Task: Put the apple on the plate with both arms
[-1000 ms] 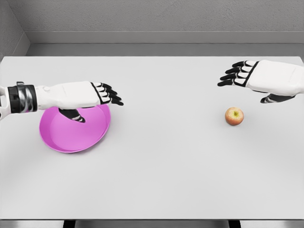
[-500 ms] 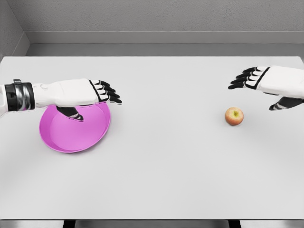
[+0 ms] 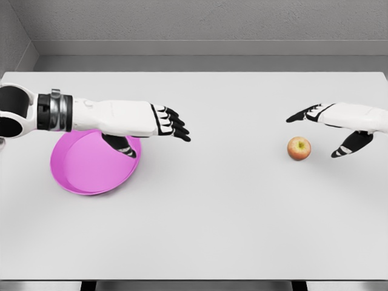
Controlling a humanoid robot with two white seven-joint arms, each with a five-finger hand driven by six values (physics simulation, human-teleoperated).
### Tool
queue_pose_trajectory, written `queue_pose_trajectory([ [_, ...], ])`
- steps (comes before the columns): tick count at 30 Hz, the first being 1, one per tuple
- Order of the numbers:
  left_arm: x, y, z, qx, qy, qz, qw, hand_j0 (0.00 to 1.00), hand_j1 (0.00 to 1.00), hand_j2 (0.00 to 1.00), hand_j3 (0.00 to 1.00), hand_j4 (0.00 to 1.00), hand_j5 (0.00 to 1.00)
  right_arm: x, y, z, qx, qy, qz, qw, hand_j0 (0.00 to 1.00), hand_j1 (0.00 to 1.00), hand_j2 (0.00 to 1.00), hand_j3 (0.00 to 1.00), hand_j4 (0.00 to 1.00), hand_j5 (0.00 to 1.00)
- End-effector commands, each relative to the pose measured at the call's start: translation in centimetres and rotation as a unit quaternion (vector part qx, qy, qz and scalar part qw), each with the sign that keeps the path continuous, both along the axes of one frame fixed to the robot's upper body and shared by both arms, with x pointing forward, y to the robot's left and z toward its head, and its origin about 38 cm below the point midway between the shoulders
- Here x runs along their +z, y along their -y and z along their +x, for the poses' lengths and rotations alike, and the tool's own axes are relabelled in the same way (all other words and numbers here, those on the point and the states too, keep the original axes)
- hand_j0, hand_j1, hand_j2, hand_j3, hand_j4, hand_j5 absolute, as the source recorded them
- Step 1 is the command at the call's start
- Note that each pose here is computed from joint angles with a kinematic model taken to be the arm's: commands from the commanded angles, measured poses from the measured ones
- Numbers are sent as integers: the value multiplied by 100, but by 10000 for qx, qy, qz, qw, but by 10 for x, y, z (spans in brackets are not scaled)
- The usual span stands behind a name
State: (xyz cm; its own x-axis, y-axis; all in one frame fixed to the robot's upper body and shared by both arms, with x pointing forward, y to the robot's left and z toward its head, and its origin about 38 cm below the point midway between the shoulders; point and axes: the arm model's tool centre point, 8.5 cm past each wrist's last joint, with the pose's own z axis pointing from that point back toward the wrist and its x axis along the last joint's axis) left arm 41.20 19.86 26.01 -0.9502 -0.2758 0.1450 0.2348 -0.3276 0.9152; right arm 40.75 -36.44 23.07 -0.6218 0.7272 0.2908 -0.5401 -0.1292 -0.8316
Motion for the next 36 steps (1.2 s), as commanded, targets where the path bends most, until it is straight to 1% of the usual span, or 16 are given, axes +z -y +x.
queue_pose_trajectory([
  [1,-4,0,2,38,-89,-12,10000,100,100,100,100,100,100,-21,0,5,-204,-201,-166,9995,100,100,100,100,100,100],
  [2,-6,-3,4,96,-115,-1,9999,100,100,100,100,100,100,-26,-2,8,-226,-232,-117,9994,100,100,100,100,100,100],
  [4,-6,-2,5,97,-118,-4,9999,100,100,100,100,100,100,-26,-2,8,-235,-230,-112,9994,100,100,100,100,100,100],
  [6,-7,-8,9,201,-138,-2,9997,100,100,100,100,100,100,-30,-5,7,-200,-283,-124,9993,100,100,100,100,100,100],
  [8,-9,-7,8,197,-153,-6,9997,100,100,100,100,100,100,-30,-9,10,-197,-277,-77,9994,100,100,100,100,100,100],
  [12,-9,-6,8,175,-138,39,9997,100,100,100,100,100,100,-37,-12,10,-205,-358,-78,9991,100,100,100,100,100,100],
  [14,-9,-7,8,174,-133,56,9997,100,100,100,100,100,100,-40,-11,15,-280,-387,-49,9988,100,100,100,100,100,100],
  [16,-10,-10,9,216,-84,124,9997,100,100,100,100,100,100,-45,-12,16,-281,-454,-63,9986,100,100,100,100,100,100],
  [18,-10,-11,10,232,-59,158,9996,100,100,100,100,100,100,-46,-13,18,-274,-433,-97,9986,100,100,100,100,100,100],
  [20,-10,-10,9,212,-65,164,9996,100,100,100,100,100,100,-48,-11,22,-349,-445,-91,9984,100,100,100,100,100,100],
  [23,-11,-11,9,224,-69,177,9996,100,100,100,100,100,100,-52,-14,22,-320,-467,-118,9983,100,100,100,100,100,100],
  [24,-10,-11,9,225,-67,170,9996,100,100,100,100,100,100,-50,-14,24,-328,-446,-130,9984,100,100,100,100,100,100],
  [26,-10,-11,9,228,-61,165,9996,100,100,100,100,100,100,-54,-15,26,-355,-468,-110,9982,100,100,100,100,100,100],
  [28,-10,-11,9,228,-61,166,9996,100,100,100,100,100,100,-58,-15,28,-375,-481,-175,9980,100,100,100,100,100,100],
  [36,-10,-11,9,228,-61,166,9996,100,100,100,100,100,100,-60,-14,30,-398,-496,-187,9978,100,100,100,100,100,100],
])
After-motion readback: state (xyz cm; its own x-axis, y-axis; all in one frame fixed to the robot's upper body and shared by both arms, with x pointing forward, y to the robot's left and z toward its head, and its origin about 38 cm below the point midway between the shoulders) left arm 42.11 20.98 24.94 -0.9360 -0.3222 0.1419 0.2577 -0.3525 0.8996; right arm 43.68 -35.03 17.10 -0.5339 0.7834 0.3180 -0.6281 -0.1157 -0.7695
